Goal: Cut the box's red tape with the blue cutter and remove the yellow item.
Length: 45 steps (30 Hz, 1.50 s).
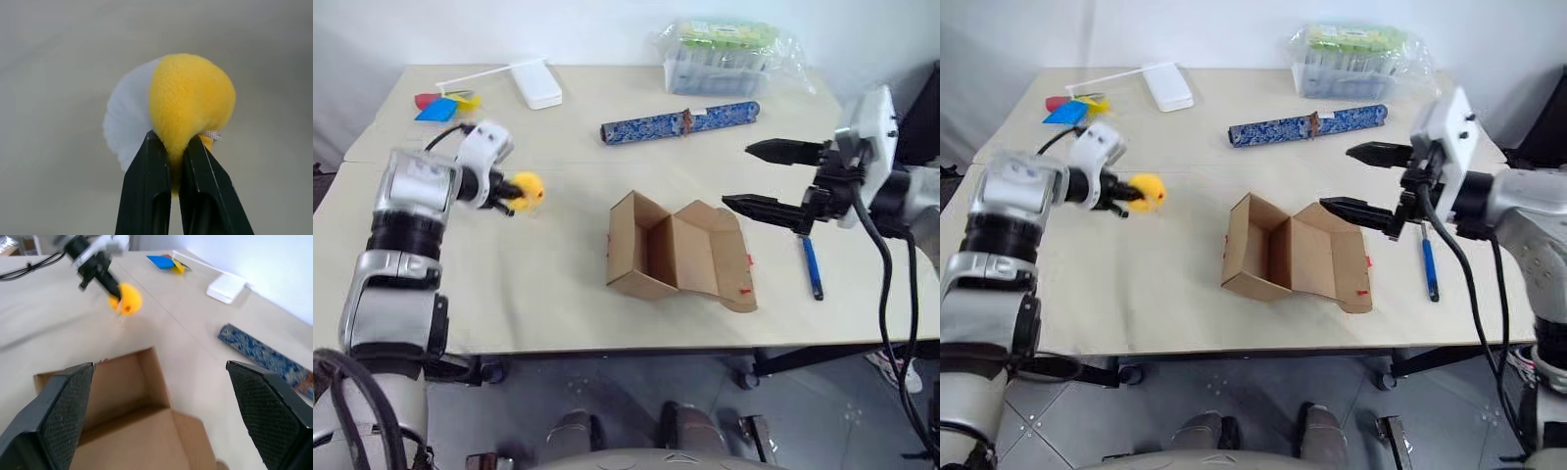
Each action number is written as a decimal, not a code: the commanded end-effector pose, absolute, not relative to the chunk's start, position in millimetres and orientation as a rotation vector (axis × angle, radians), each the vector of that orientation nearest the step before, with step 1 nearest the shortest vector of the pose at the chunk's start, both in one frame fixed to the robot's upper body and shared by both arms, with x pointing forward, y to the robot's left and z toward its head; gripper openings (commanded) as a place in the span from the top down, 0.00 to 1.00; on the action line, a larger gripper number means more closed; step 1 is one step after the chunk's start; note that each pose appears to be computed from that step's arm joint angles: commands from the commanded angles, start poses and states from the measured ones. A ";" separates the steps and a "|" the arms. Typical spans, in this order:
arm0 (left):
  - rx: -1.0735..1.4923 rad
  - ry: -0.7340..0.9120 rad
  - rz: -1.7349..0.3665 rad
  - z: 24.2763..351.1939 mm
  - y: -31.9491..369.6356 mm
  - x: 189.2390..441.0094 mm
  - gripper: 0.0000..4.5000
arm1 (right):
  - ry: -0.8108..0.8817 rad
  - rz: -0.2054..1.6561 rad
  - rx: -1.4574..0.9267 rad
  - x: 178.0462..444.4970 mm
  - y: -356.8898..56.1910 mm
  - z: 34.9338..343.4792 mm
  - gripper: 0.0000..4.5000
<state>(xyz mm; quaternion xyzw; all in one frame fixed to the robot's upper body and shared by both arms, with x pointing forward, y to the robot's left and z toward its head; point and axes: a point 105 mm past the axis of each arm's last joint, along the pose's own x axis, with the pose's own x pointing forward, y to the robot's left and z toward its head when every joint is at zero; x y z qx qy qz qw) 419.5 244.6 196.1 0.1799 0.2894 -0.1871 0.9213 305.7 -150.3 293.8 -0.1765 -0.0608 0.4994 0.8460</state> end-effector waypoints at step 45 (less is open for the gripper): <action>0.196 0.114 -0.895 195.6 254.7 254.8 0.01 | 0.105 0.989 -0.484 311.1 -258.1 214.8 0.00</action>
